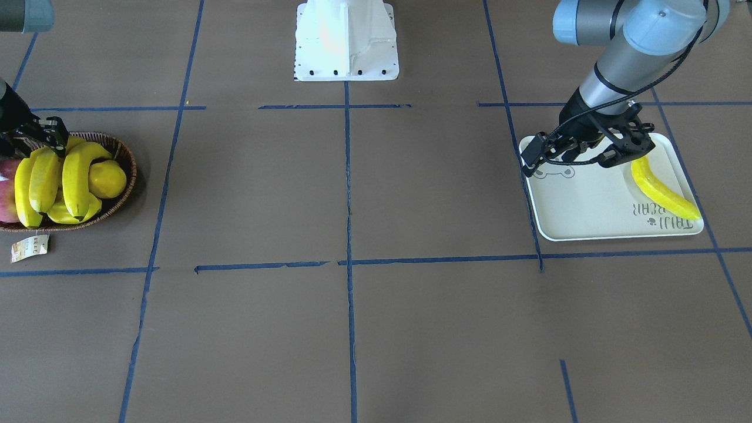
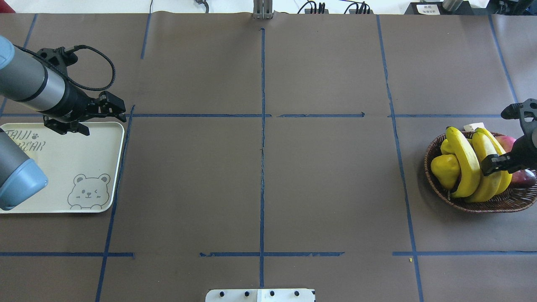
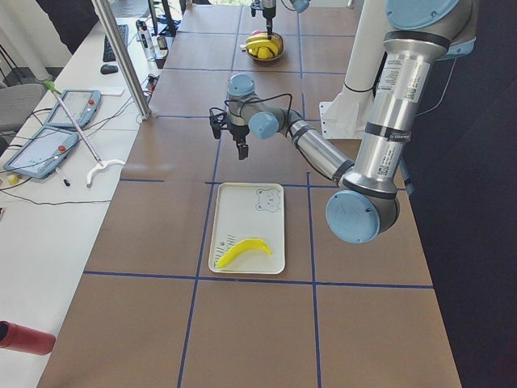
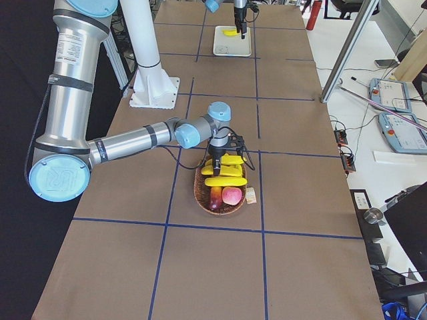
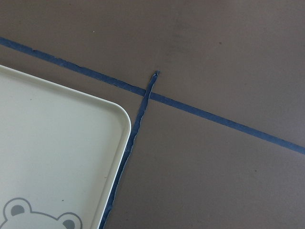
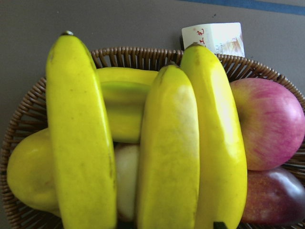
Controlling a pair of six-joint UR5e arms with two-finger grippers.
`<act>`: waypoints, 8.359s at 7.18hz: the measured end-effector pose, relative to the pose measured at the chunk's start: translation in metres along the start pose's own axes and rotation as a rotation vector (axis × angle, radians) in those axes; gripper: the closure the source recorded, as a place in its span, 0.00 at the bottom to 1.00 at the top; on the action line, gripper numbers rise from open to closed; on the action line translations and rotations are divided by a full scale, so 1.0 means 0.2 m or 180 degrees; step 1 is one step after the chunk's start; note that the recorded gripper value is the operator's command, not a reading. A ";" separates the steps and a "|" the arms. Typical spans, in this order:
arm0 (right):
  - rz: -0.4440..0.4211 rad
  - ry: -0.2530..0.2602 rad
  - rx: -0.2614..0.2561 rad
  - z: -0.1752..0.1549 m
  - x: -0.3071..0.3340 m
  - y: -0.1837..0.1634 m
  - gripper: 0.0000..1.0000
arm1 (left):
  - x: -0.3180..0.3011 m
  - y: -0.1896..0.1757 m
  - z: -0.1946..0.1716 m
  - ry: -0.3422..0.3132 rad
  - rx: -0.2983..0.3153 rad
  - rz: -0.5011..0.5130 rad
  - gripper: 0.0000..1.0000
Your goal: Transfer all bananas from basket to plate
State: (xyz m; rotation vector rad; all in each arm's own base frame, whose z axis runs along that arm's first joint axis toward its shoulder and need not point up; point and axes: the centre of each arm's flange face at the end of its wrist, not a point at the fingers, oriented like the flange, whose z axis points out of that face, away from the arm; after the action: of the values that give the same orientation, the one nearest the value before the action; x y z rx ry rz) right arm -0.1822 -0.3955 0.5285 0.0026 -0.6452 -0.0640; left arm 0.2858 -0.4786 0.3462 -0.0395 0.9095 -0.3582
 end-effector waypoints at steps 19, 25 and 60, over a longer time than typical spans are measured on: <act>-0.0023 -0.1282 0.0413 -1.21 -1.38 -0.16 0.99 | 0.54 0.20 -0.23 0.1596 0.0056 0.0389 0.00; -0.0227 -0.1329 0.0546 -1.09 -2.21 0.15 0.99 | 1.11 0.49 -0.22 0.2253 -0.0469 0.0264 0.01; -0.0438 -0.0263 0.0602 -0.45 -0.44 0.22 0.00 | 0.36 0.08 0.07 0.0021 -0.0139 -0.0073 0.00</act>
State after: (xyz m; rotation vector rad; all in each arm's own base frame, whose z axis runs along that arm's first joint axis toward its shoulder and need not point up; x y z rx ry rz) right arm -0.1955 -0.3470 0.4050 0.2281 -0.7312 -0.1361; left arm 0.3421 -0.4881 0.2962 -0.0890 0.9241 -0.3599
